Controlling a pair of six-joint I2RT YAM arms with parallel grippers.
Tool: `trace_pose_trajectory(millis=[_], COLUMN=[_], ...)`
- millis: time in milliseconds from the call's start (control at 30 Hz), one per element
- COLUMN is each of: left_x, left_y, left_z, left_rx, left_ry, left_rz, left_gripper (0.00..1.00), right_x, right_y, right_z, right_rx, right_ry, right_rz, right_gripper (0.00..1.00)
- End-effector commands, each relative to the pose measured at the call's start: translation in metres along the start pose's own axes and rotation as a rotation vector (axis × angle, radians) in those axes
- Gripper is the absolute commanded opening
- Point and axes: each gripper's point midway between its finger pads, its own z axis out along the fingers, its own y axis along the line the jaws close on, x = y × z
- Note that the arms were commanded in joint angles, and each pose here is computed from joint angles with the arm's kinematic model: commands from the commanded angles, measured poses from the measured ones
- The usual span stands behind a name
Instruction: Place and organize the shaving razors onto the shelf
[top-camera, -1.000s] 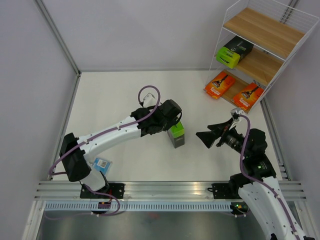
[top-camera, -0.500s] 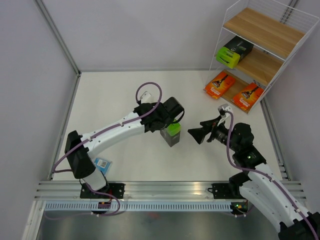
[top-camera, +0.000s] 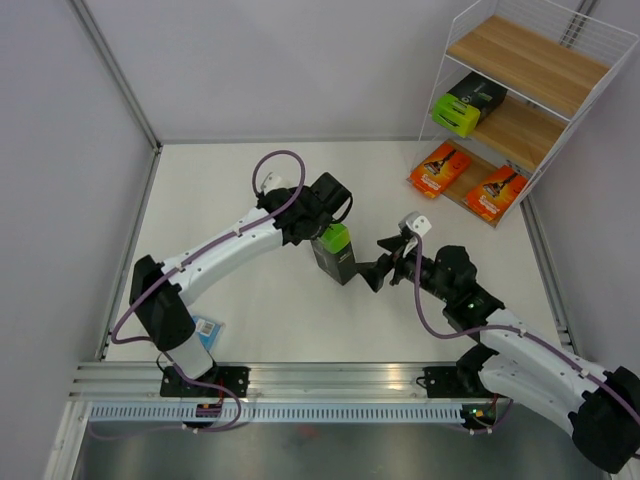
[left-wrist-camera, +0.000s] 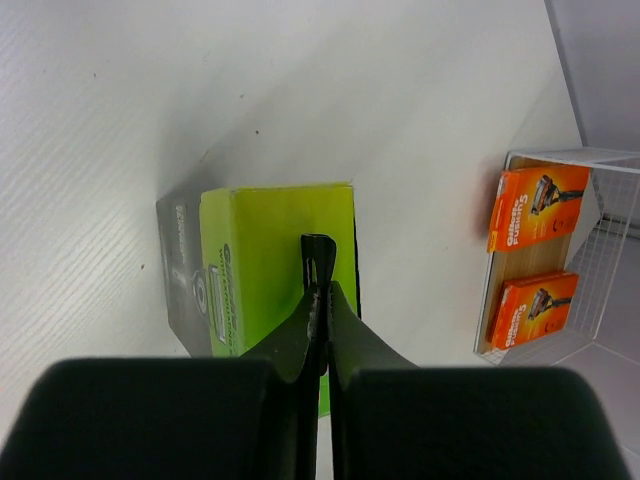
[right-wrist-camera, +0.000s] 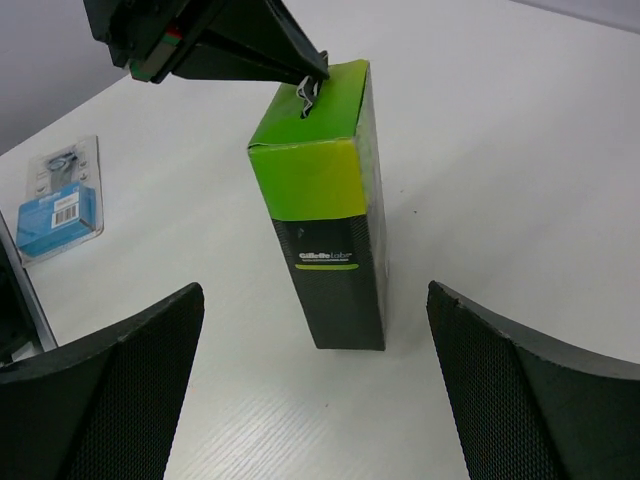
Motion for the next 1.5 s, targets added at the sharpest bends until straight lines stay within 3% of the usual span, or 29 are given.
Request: trace_pose_trajectory(millis=[0,133,467,1000,1267,1467], left_x=[0.0,-0.003,-0.009,-0.02,-0.024,-0.031], left_y=[-0.009,-0.005,0.01,0.026,0.027,0.027], left_z=[-0.004,-0.001,0.004,-0.002,-0.002,0.0], left_rx=[0.006,-0.007,-0.048,-0.068,-0.066,-0.071], left_ry=[0.001,-0.021,0.007,0.048,0.034,0.024], left_rz=[-0.057,-0.055,-0.047,-0.053,-0.048,-0.057], left_gripper=[0.02,0.02,0.02,0.02,0.02,0.02], right_x=[-0.024,-0.003,-0.005,0.001,0.016,0.057], right_y=[0.008,0.013,0.011,0.01,0.006,0.001], right_z=[0.016,0.038,0.058,0.096,0.115,0.108], right_rx=[0.018,0.039,0.039,0.041,0.037,0.031], right_ry=[-0.077,-0.01,-0.028,-0.049,-0.012,0.048], right_rz=[-0.1,-0.174,-0.24,-0.23,-0.258,-0.232], right_gripper=[0.98,0.98,0.98,0.98,0.98,0.98])
